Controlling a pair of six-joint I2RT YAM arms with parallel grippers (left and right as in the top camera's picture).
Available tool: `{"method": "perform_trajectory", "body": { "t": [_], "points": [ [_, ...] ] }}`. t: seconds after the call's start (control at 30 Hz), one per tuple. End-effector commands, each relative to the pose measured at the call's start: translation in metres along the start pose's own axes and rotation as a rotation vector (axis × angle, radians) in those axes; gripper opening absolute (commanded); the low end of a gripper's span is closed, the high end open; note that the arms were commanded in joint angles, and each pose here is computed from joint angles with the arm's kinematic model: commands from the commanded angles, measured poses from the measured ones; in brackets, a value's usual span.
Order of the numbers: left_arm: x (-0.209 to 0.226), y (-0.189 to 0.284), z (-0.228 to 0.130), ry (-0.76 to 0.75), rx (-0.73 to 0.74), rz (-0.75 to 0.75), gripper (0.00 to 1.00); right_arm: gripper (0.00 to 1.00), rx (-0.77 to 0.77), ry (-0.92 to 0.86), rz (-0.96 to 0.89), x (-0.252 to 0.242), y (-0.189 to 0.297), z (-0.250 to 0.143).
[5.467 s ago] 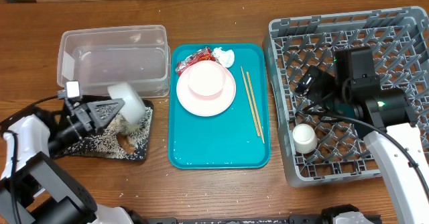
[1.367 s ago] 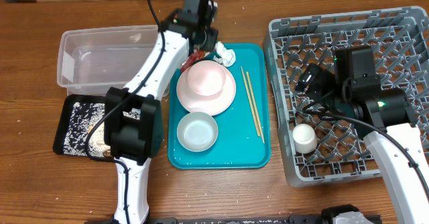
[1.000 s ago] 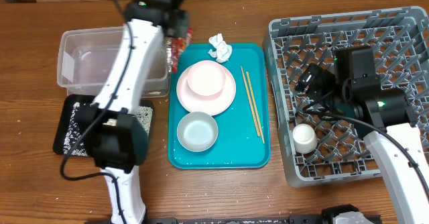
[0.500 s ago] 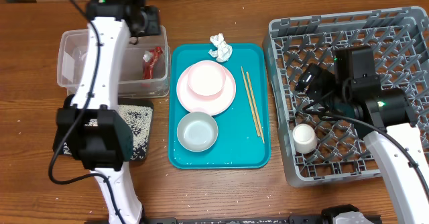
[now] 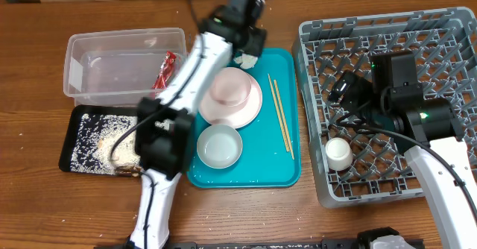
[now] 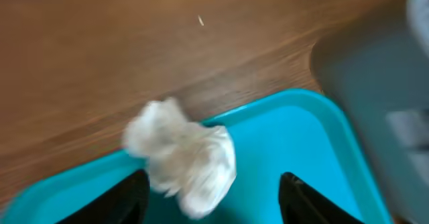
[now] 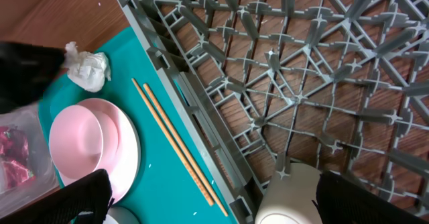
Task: Sort waste into correct bins and load items into the dishwasher
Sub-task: 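Grasp the white tissue with the left gripper and drop it in the clear bin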
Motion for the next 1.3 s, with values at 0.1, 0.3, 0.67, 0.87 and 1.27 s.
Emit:
{"method": "perform_trajectory", "body": {
  "t": [0.1, 0.3, 0.67, 0.87, 1.27],
  "points": [
    [0.000, -0.067, -0.033, 0.081, 0.106, 0.109, 0.69, 1.00, -0.016, -0.007, 0.002, 0.000, 0.003, 0.002],
    [-0.002, -0.070, -0.035, 0.097, 0.114, 0.055, 0.22, 1.00, -0.017, -0.007, 0.002, 0.000, 0.003, 0.002],
    [0.022, 0.066, 0.031, 0.187, -0.044, 0.086, 0.04, 1.00, -0.009, -0.007, -0.007, -0.001, 0.003, 0.001],
    [0.085, 0.136, -0.003, 0.322, 0.116, 0.296, 0.04, 1.00, -0.002, -0.006, -0.015, -0.003, 0.003, 0.000],
    [0.187, 0.162, -0.068, 0.563, 0.350, 0.167, 0.50, 1.00, -0.002, -0.006, -0.014, -0.003, 0.003, 0.000]
  ]
}}
Point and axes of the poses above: each gripper's point midway between its finger pads, its own y axis back along the fingers, its own x axis along the line the jaws close on, z = x × y, the point moved 9 cm from there along y, back along the fingers, and after that the axes turned 5 degrees about -y, right-handed, at the moved point
